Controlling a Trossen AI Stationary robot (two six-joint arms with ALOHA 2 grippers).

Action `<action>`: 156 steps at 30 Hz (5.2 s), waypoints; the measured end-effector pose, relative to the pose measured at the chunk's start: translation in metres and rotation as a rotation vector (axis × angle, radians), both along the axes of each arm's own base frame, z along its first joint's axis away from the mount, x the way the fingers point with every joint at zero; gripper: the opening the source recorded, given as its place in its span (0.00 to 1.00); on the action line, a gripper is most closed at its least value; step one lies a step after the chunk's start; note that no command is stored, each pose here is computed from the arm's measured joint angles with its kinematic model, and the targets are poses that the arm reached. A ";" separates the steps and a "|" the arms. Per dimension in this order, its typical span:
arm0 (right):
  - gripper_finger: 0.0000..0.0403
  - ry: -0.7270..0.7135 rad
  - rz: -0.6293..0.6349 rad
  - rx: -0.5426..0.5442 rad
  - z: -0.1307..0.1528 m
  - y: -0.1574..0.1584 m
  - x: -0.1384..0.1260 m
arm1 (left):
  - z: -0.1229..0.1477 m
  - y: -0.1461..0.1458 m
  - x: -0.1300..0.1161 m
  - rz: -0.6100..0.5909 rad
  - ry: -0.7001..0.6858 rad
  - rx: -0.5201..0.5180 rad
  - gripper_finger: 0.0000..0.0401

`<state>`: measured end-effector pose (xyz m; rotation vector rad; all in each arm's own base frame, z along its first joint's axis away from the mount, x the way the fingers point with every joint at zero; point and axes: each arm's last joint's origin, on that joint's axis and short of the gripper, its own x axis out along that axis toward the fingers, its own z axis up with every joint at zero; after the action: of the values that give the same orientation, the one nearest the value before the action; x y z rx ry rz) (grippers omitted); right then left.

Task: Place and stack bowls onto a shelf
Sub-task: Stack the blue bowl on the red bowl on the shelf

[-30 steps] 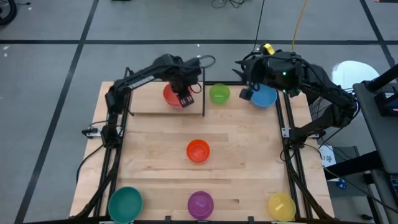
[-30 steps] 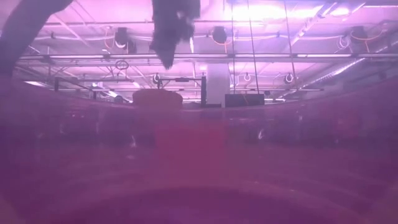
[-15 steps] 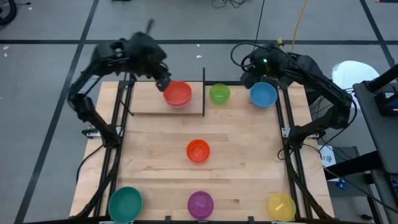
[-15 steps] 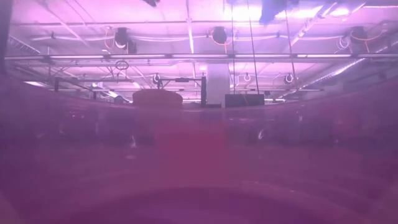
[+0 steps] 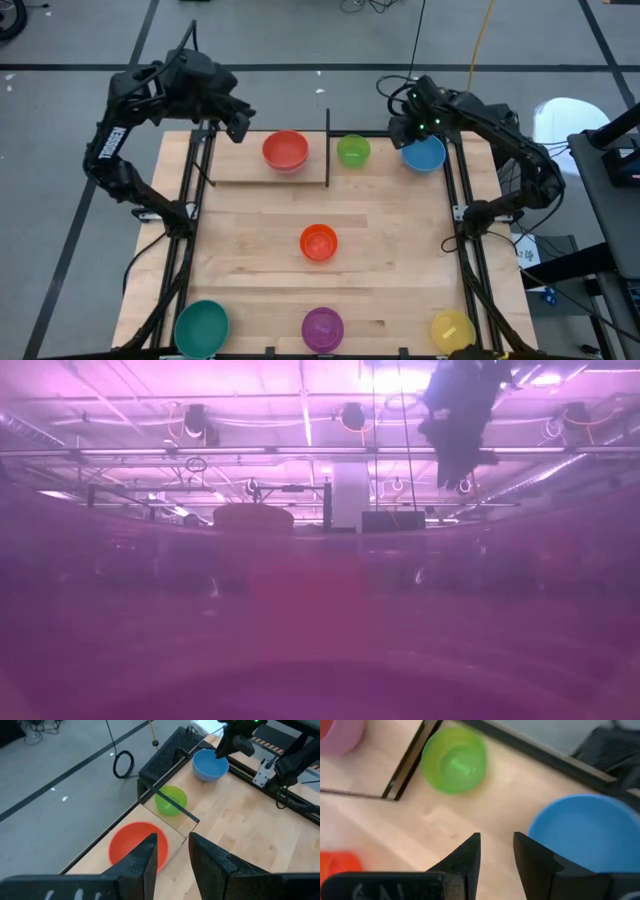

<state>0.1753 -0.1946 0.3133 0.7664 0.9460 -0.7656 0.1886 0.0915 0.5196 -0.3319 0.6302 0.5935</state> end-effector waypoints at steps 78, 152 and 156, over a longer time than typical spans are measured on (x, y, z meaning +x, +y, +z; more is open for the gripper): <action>0.00 -0.090 0.563 -0.497 0.105 0.024 0.128 | 0.000 0.001 -0.001 0.019 0.018 0.025 0.29; 0.00 -0.253 0.999 -0.566 0.098 0.062 0.193 | -0.262 0.078 0.036 0.411 0.439 -0.359 0.29; 0.00 -0.253 0.999 -0.566 0.098 0.062 0.193 | -0.271 0.083 0.035 0.417 0.405 -0.351 0.29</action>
<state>0.3684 -0.1328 0.4109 -0.1456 0.6994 -0.0223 0.2238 0.1745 0.2486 -0.6920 1.0718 0.9636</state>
